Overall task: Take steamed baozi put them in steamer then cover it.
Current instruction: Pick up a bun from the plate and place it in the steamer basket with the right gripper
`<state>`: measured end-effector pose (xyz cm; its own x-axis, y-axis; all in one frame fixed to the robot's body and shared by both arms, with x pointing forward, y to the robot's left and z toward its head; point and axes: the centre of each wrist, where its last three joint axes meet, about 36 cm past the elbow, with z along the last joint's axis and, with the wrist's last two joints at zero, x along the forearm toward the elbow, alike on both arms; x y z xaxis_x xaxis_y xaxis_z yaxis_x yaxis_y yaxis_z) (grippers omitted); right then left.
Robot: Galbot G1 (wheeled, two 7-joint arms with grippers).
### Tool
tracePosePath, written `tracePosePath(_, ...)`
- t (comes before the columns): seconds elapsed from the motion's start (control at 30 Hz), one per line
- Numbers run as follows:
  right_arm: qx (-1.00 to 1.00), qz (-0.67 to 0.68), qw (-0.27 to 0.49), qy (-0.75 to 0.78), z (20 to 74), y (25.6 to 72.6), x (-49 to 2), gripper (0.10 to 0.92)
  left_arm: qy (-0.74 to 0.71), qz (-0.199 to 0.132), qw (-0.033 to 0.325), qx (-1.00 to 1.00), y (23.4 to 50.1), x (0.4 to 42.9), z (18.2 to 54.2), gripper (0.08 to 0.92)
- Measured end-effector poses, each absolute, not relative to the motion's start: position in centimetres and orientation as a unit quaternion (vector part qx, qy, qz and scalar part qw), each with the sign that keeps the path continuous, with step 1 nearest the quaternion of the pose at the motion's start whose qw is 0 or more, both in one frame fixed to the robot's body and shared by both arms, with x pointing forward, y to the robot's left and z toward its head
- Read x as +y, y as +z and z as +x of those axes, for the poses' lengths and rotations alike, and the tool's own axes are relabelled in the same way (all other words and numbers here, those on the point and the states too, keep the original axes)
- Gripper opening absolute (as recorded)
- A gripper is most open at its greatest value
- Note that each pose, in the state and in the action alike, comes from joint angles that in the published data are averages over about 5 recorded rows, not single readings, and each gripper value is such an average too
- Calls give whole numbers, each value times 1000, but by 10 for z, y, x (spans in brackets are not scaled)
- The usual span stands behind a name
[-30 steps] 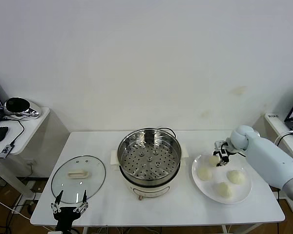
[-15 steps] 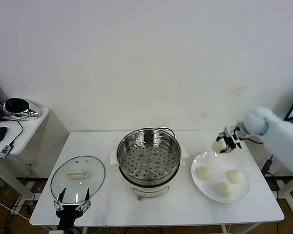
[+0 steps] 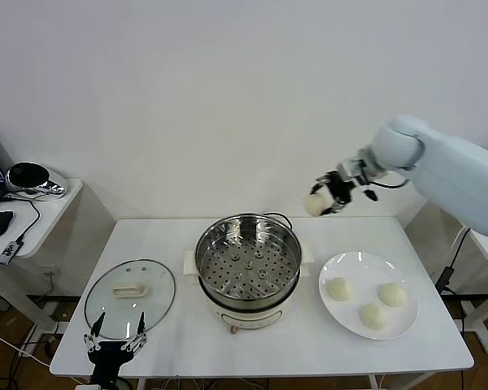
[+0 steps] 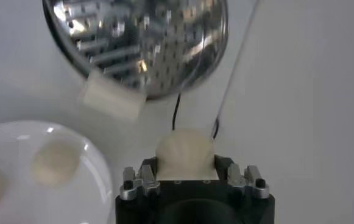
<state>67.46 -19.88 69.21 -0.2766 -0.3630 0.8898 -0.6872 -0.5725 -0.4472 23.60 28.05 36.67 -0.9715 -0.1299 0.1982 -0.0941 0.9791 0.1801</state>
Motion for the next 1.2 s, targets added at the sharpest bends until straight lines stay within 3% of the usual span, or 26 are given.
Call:
tracePosePath(0.27, -335, 631, 70, 696, 673, 670, -116, 585, -85, 60, 101, -989, 368, 281, 238, 823)
tracePosePath(0.5, -255, 642, 29, 722, 671, 644, -73, 585, -84, 64, 97, -990, 371, 281, 240, 823)
tracePosePath(1.07, -152, 636, -20, 756, 691, 597, -47, 591, -86, 67, 92, -990, 368, 285, 248, 823)
tracePosePath(1.2, -145, 637, -24, 757, 694, 590, -48, 636, -86, 67, 91, -990, 368, 285, 249, 823)
